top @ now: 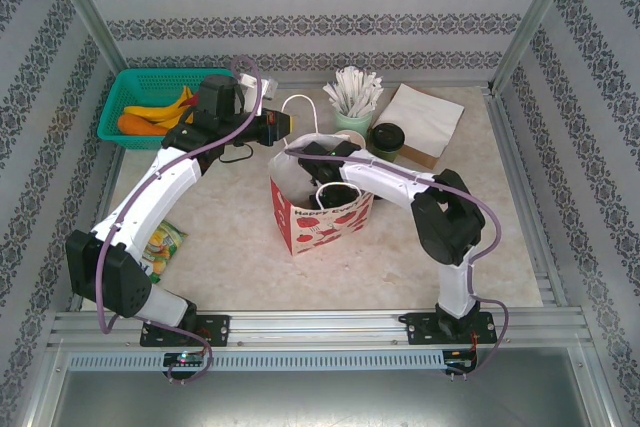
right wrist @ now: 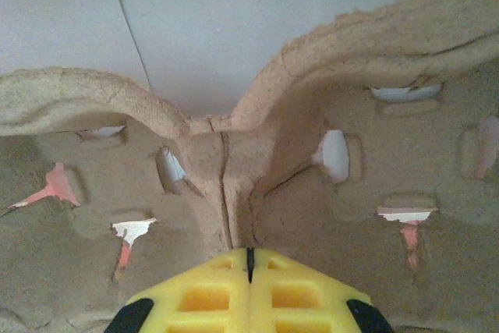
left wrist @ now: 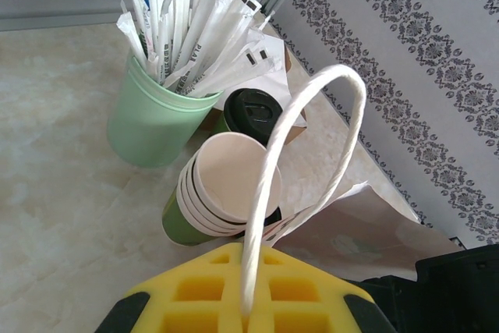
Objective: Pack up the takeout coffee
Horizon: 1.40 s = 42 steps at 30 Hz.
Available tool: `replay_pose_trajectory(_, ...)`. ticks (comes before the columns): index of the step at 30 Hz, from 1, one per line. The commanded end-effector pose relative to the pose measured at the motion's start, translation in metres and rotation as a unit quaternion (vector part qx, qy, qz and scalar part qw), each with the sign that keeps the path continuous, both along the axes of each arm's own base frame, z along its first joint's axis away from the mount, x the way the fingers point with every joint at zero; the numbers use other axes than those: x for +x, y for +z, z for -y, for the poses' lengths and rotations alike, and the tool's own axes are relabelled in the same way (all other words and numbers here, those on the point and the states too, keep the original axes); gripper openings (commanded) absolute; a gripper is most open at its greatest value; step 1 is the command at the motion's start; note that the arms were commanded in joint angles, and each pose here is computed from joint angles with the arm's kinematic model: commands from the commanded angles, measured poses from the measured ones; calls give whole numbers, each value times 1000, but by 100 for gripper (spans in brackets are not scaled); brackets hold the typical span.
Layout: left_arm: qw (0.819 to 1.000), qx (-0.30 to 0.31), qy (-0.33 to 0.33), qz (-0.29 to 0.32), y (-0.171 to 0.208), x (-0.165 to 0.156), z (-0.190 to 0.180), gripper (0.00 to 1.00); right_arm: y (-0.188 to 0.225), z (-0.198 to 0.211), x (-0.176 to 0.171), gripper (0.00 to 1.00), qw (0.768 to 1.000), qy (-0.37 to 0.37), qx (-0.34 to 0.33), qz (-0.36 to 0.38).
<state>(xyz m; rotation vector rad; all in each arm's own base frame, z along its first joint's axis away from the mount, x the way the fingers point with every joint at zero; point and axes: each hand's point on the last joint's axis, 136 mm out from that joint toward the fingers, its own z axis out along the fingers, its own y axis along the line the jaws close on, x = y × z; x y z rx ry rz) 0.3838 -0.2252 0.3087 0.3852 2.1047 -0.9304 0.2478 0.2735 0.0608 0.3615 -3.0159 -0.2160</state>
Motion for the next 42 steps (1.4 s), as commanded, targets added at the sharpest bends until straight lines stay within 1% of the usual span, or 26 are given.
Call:
replay_pose_trajectory(1, 1000, -3, -13, 10, 10, 0, 1, 0, -16, 8, -7, 0, 999, 8, -35, -15)
replay_pose_trajectory(6, 1000, -5, -17, 8, 10, 0, 2, 0, -25, 10, -7, 0, 999, 3, -47, -21)
replay_pose_trajectory(9, 1000, -5, -19, 6, 9, -1, 2, 0, -17, 3, -6, 0, 999, 8, -32, -18)
replay_pose_trajectory(14, 1000, -6, -20, 6, 10, -1, 3, 0, 27, -19, 11, 0, 999, 11, 33, 40)
replay_pose_trajectory(18, 1000, -6, -23, 6, 10, -1, 3, 0, 42, -24, 30, 0, 994, -1, 50, 94)
replay_pose_trajectory(22, 1000, -3, -25, 4, 10, -2, 3, 0, 36, -22, 42, 0, 992, -8, 40, 117)
replay_pose_trajectory(25, 1000, -3, -26, 3, 10, -2, 4, 0, 22, -18, 49, 0, 992, -16, 23, 125)
replay_pose_trajectory(28, 1000, -5, -28, -1, 10, -1, 4, 0, 5, -17, 51, 0, 994, -17, 11, 111)
replay_pose_trajectory(35, 1000, -4, -26, -6, 8, -1, 5, 0, -30, -12, 40, 0, 997, -6, -10, 76)
replay_pose_trajectory(38, 1000, -4, -25, -6, 8, 0, 4, 0, -31, -11, 36, 0, 998, -3, -11, 67)
replay_pose_trajectory(40, 1000, -4, -24, -5, 9, -1, 4, 0, -22, -13, 35, 0, 997, -3, -4, 72)
replay_pose_trajectory(42, 1000, -3, -24, -5, 8, -1, 4, 0, -4, -18, 37, 0, 996, -4, 14, 84)
